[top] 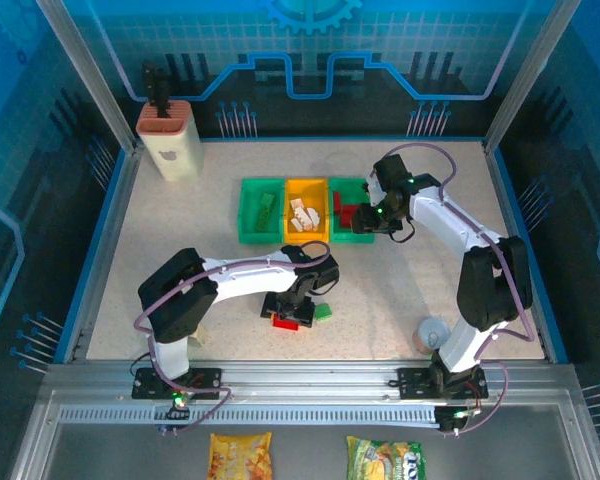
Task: Sort the legos into containers by color
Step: Pick up the lego from the middle-left of the table, then place the lego in the container.
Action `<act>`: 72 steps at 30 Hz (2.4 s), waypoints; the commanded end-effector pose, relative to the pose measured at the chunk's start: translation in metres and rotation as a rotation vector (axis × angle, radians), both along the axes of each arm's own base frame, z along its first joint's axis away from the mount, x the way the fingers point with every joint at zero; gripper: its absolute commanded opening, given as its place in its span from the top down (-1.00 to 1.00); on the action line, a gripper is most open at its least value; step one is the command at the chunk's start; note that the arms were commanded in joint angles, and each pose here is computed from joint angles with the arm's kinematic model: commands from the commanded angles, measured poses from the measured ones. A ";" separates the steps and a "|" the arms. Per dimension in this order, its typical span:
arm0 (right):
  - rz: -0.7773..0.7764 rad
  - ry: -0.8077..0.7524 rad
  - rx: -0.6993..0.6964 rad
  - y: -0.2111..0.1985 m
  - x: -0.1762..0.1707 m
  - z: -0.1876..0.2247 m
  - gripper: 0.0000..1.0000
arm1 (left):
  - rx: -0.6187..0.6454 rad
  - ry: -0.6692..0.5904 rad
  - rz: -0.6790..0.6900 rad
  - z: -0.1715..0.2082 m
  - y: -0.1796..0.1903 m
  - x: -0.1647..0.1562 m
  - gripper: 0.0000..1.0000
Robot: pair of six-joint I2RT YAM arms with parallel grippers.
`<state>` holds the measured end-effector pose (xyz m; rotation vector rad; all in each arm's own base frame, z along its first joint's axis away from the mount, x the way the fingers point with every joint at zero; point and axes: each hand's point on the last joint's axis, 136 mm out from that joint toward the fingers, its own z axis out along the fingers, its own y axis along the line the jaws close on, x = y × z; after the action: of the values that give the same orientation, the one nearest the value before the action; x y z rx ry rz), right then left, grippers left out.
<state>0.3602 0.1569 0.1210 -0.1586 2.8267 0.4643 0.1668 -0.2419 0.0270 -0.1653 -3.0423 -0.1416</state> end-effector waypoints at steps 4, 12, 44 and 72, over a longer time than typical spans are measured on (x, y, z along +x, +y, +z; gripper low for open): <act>0.007 -0.027 0.020 -0.003 0.000 0.011 0.11 | -0.020 -0.011 -0.007 0.009 -0.006 0.002 -0.37; -0.001 -0.033 0.006 -0.007 -0.005 0.014 0.11 | -0.029 -0.078 -0.034 0.030 -0.012 0.017 -0.36; -0.283 -0.203 -0.138 -0.108 -0.051 0.060 0.14 | -0.364 -0.485 0.046 0.120 -0.134 0.215 -0.28; -0.256 -0.195 -0.131 -0.105 -0.056 0.062 0.15 | -0.368 -0.534 0.148 0.072 -0.151 0.271 -0.26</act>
<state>0.3098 0.0543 0.1803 0.1208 2.6336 0.1841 0.4306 -0.3915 0.0937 0.0502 -3.5289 0.4618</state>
